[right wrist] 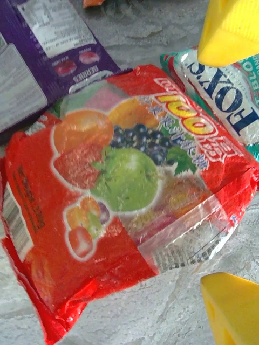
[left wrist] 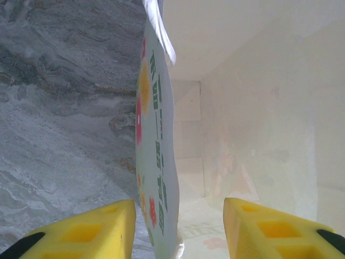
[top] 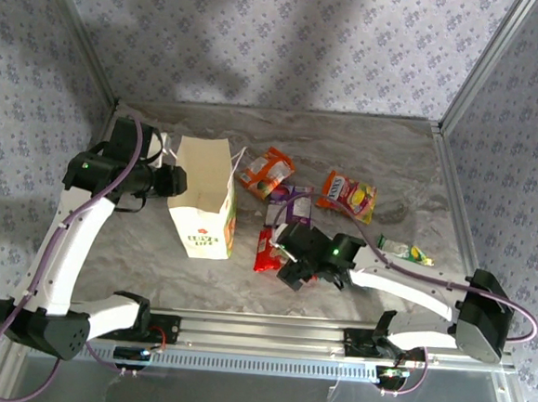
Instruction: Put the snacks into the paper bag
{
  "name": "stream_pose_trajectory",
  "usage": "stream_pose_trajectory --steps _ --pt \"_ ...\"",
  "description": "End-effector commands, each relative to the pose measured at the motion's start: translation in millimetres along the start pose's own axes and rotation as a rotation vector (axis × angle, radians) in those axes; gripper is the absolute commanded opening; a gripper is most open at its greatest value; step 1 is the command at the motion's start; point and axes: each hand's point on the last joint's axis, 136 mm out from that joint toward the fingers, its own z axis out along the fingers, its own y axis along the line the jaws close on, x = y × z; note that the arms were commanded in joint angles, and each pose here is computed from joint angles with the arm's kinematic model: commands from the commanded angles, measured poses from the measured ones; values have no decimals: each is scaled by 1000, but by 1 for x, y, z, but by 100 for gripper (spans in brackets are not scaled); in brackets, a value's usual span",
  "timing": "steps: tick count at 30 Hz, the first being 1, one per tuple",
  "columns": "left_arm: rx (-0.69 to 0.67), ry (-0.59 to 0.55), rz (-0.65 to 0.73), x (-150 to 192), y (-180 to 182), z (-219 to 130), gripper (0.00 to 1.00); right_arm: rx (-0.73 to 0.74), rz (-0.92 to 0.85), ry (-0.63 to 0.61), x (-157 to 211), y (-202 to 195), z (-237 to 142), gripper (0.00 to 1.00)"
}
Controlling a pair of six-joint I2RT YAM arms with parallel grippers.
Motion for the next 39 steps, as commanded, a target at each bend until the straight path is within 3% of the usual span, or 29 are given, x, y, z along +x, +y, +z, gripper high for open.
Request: stream_pose_trajectory --steps 1,14,21,26,34,39 --pt "27 -7 11 2 -5 -4 46 14 -59 25 5 5 8 100" --pt "28 8 8 5 -5 0 46 92 -155 83 4 1 34 100" --pt "31 8 7 5 -5 1 46 97 -128 10 -16 2 39 99" --pt "35 9 11 4 -6 0 46 80 -179 46 -11 7 47 96" --pt "39 -2 12 3 -7 -4 46 88 -217 95 -4 6 57 81" --pt "37 2 10 4 -7 -4 46 103 -227 111 -2 3 58 61"
